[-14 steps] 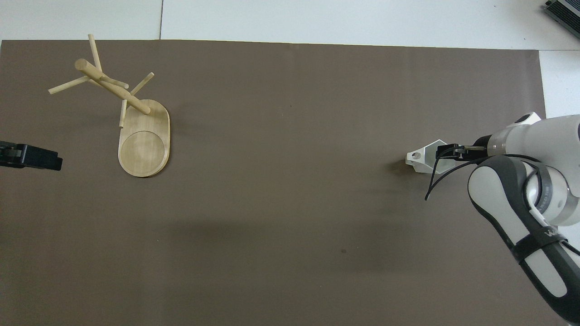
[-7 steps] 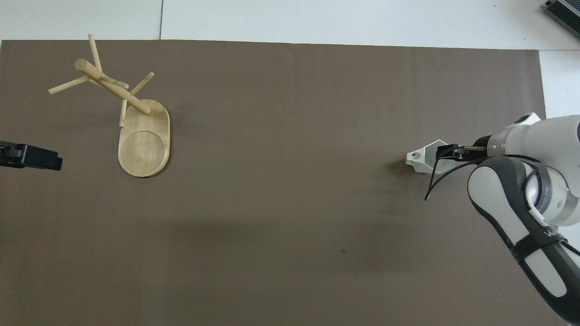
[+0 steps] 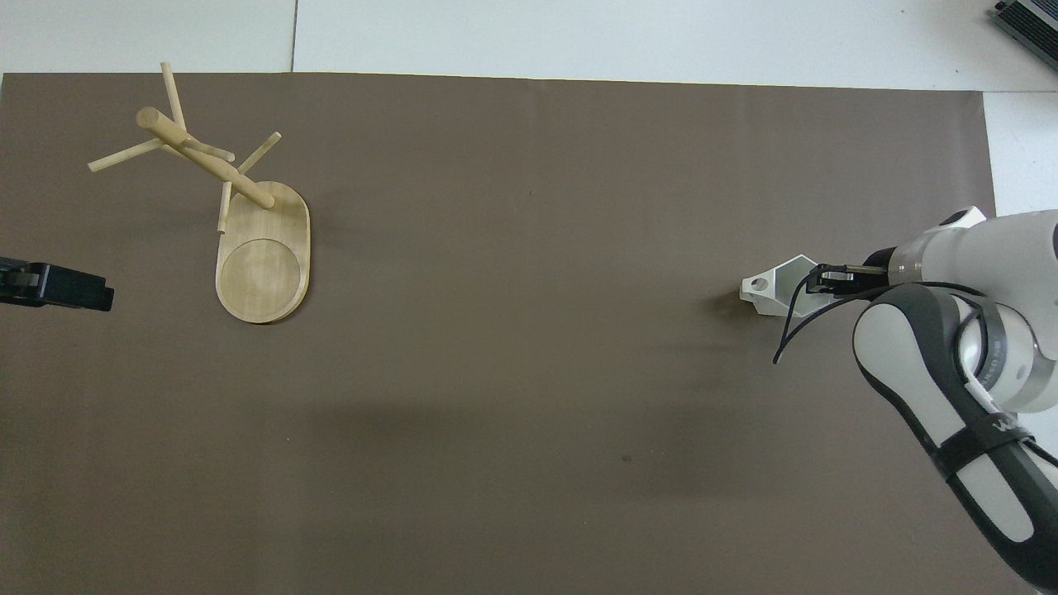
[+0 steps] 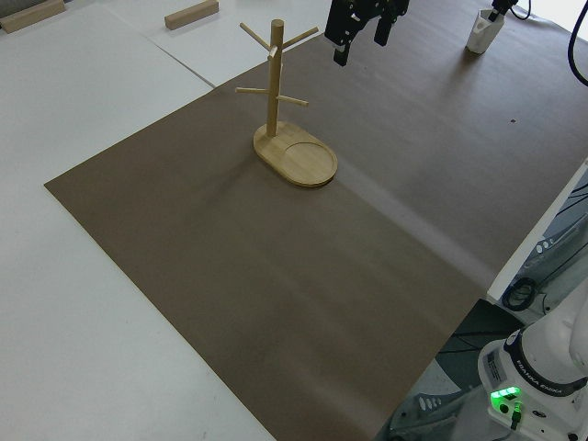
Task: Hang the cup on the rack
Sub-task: 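Lift the white mug with the right gripper toward the mug tree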
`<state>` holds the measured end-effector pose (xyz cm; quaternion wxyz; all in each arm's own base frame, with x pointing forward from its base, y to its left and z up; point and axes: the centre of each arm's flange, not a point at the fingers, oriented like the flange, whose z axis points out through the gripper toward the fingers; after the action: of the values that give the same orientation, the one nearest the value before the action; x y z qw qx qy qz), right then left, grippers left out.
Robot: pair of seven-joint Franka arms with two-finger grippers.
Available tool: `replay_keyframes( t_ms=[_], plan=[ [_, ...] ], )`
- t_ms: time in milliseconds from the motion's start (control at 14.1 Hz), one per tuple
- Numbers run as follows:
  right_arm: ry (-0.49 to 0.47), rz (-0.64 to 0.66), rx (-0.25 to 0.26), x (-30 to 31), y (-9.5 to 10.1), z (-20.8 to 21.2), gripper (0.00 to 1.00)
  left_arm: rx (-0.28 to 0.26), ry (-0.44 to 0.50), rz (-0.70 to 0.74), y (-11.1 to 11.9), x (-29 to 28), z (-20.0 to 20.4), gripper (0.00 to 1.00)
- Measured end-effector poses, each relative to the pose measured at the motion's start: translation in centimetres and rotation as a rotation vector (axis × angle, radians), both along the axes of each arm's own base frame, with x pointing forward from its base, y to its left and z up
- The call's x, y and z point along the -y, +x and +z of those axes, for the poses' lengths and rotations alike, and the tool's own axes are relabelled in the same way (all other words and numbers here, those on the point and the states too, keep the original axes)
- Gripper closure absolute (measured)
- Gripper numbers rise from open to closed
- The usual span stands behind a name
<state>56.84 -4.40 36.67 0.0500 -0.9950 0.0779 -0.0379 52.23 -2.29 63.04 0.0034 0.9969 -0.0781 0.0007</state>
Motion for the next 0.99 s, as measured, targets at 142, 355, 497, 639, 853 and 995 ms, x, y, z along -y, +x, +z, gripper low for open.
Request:
replay_keyframes(
  t_ms=[142,355,497,639,853,995],
  plan=[
    [0.0,-0.004,0.0,0.0,0.0,0.0,0.83,0.0,0.0,0.0,0.0,0.0,0.0,0.0],
    [0.001,-0.004,0.0,0.0,0.0,0.0,0.92,0.0,0.0,0.0,0.0,0.0,0.0,0.0],
    [0.001,-0.005,-0.001,0.0,0.0,0.0,0.96,-0.001,0.0,0.0,0.0,0.0,0.0,0.0],
    [0.001,-0.006,0.0,0.0,0.0,0.0,0.96,-0.002,0.0,0.0,0.0,0.0,-0.1,0.0],
    [0.001,-0.009,0.02,-0.4,0.7,1.1,0.96,-0.002,0.0,0.0,0.0,0.0,-0.1,0.0],
    [0.011,-0.02,0.024,-1.6,1.6,3.2,0.96,-0.004,0.0,0.0,0.0,0.0,-0.1,0.0]
  ],
)
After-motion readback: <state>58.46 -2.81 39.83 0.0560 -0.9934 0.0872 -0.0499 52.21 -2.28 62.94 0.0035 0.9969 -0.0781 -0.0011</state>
